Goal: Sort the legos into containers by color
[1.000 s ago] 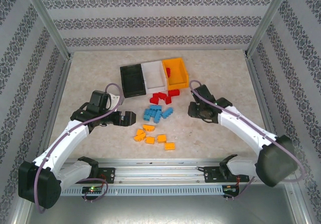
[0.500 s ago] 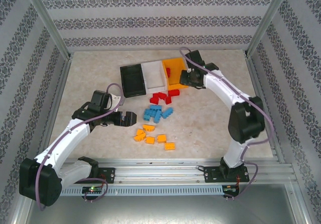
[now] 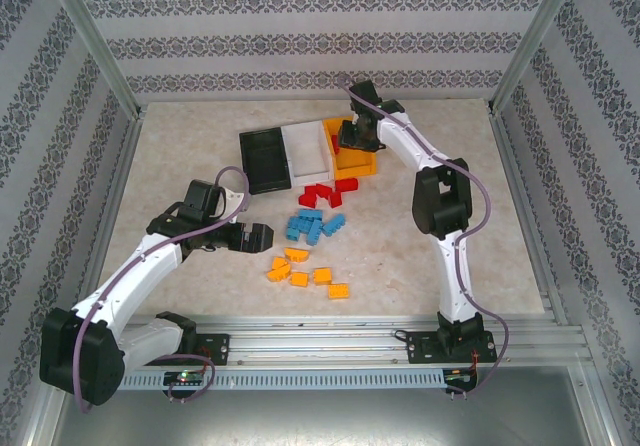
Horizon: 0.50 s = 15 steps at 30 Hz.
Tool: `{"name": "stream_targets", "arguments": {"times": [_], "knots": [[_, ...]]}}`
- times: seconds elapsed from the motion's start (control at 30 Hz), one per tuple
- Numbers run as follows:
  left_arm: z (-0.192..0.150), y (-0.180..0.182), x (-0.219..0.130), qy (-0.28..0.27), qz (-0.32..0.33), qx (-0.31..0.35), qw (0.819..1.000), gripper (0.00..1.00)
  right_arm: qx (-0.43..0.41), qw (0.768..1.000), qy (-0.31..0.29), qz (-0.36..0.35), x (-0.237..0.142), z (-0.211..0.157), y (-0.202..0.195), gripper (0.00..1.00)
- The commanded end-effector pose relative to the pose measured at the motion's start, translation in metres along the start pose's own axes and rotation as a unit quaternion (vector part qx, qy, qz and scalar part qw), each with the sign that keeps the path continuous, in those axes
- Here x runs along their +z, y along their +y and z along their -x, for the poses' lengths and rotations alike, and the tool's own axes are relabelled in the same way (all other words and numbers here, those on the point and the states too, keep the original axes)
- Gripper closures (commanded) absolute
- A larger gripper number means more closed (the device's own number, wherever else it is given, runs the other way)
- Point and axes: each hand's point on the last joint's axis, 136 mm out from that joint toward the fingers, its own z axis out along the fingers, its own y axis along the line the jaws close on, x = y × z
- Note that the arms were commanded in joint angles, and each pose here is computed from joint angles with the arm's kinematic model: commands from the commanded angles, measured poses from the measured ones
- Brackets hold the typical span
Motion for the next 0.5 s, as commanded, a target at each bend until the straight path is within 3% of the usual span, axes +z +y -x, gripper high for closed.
{"name": "stream_targets", "arguments": {"times": [0.0,0.27,0.47], "knots": [[-0.001,-0.002,0.001,0.005,0.001,0.014,1.0,0.0,-0.005,1.0,-0.005,0.006,-0.02,0.004,0.012,0.5],[-0.001,-0.002,0.0,0.005,0.0,0.014,1.0,0.0,-0.013,1.0,-0.024,0.01,-0.08,-0.009,0.016,0.42],[-0.01,-0.009,0.005,0.027,-0.001,0.029,0.999,0.03,-0.048,0.998,0.007,0.03,-0.118,-0.097,0.014,0.41]]}}
